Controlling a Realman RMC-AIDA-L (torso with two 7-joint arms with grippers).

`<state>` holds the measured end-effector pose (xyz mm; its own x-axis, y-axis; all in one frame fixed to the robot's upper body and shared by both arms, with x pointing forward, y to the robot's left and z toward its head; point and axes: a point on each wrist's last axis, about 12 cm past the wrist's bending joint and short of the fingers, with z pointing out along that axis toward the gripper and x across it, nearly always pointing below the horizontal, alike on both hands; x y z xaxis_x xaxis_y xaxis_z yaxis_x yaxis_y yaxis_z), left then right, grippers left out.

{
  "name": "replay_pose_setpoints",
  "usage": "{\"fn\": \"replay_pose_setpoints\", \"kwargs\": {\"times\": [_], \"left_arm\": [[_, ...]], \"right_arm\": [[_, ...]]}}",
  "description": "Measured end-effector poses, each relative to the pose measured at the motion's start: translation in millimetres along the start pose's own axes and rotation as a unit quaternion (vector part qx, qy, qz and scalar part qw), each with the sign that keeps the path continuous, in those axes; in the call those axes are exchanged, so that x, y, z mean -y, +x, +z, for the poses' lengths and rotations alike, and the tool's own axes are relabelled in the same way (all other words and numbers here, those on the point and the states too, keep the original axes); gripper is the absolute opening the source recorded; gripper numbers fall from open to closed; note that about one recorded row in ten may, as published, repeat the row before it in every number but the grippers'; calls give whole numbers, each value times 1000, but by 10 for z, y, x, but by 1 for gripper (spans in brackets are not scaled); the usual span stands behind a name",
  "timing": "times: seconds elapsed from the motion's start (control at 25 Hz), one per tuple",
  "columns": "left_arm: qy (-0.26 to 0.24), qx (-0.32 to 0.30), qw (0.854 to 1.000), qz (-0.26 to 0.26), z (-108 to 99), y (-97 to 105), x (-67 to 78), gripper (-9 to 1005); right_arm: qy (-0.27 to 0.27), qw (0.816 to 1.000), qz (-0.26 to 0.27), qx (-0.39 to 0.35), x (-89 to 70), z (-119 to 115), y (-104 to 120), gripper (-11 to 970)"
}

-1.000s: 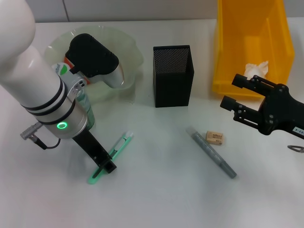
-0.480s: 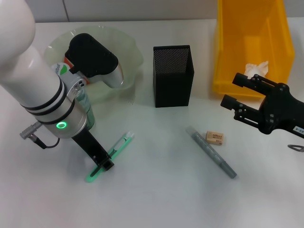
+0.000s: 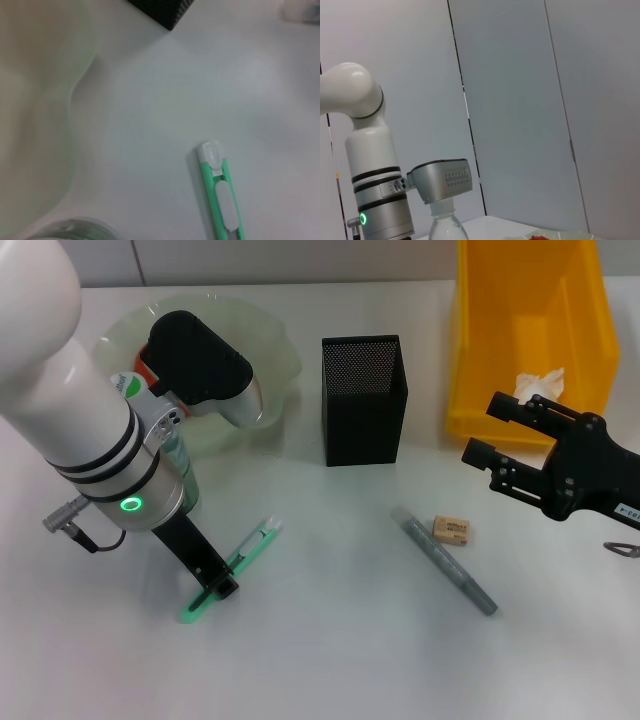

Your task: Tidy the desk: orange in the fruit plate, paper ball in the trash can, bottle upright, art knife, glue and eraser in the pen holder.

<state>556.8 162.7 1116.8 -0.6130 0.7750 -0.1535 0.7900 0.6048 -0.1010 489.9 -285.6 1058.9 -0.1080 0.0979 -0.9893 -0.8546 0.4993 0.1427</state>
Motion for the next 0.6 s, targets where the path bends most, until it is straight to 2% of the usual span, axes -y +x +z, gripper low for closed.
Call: {"fn": "replay_pose_setpoints", "kwargs": {"times": [0.2,0.44,0.6], "left_arm": [[-3,-3,1000,0,2,4,-10,384],[-3,-2,1000,0,-2,3,-13,236],[-4,-2,1000,0,-7,-2,-14,227]], "right_arm": [[0,1000,0,0,0,-1,1,686],[1,1000,0,0,0,-2,2,686],[1,1000,0,-1,1,-2,3,686]]}}
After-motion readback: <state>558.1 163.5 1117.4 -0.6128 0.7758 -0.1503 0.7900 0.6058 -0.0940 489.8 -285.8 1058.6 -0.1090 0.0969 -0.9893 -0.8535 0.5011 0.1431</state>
